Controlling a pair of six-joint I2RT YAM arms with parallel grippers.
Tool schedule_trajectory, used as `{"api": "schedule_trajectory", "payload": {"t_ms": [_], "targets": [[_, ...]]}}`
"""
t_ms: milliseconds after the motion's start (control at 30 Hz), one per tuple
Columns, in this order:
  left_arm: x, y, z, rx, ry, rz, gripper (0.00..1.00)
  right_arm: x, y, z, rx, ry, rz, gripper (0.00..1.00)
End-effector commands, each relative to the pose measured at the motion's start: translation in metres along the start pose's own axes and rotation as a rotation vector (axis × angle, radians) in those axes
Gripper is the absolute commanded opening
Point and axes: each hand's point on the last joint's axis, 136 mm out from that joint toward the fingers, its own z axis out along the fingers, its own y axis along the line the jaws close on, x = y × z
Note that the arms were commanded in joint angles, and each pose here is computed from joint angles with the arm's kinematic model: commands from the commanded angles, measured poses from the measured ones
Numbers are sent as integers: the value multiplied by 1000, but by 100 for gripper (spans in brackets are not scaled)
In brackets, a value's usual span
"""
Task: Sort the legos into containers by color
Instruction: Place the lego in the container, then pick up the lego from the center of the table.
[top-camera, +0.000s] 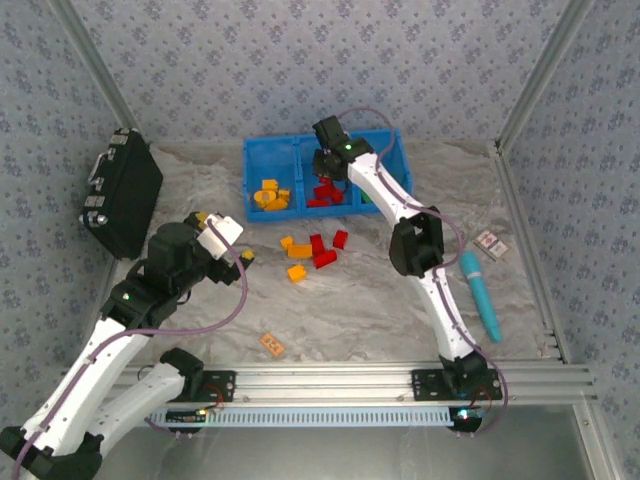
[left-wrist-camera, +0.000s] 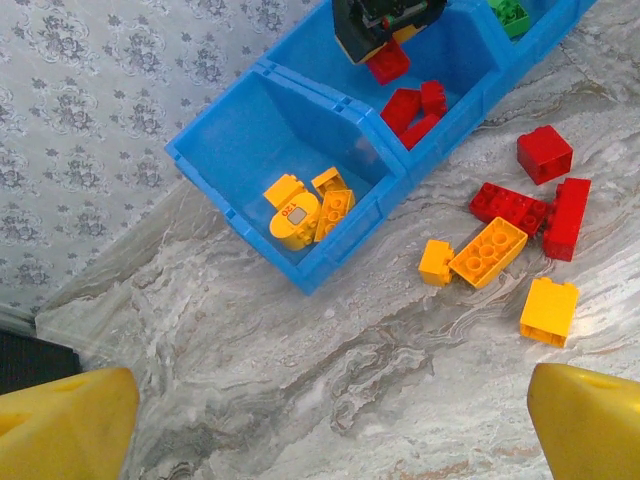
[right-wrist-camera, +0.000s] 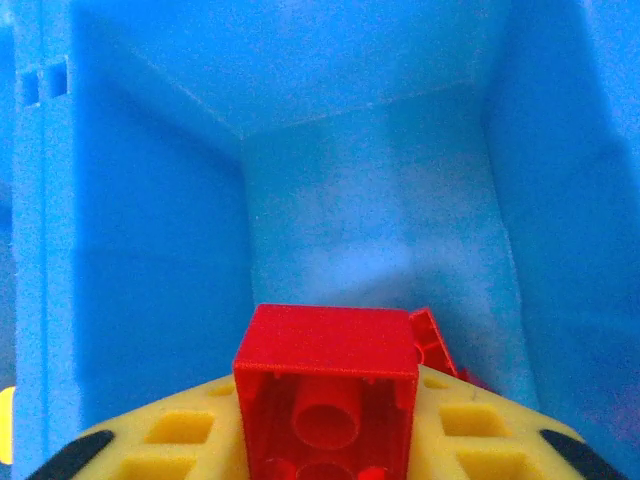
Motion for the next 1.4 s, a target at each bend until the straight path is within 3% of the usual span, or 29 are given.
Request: {"api": "schedule_trajectory", "payload": {"t_ms": [0, 233, 400, 633, 867, 1000, 1100, 1367], "targets": [[-5, 0, -1, 3, -17, 15, 100, -15, 14, 1, -62, -47, -74, 46], [-7, 1, 0, 2, -15, 22, 100, -9, 13, 4, -37, -37, -114, 49], [-8, 2, 1, -4, -16, 30, 100, -20, 18, -24, -35, -68, -158, 50], [-4, 10, 3, -55, 8, 92, 100, -15, 36, -85, -132, -82, -396, 57], [-3, 11, 2, -61, 10, 109, 100, 34, 27, -128, -133, -9, -703, 56], [-6, 9, 5, -46, 7, 101, 100, 39, 0, -144, -75, 56, -597, 57], [-8, 9, 7, -44, 11, 101, 100, 52, -25, -148, 46, 123, -370, 57], [-11, 10, 5, -48, 10, 121, 100, 110, -45, -125, 54, 188, 99, 60]]}}
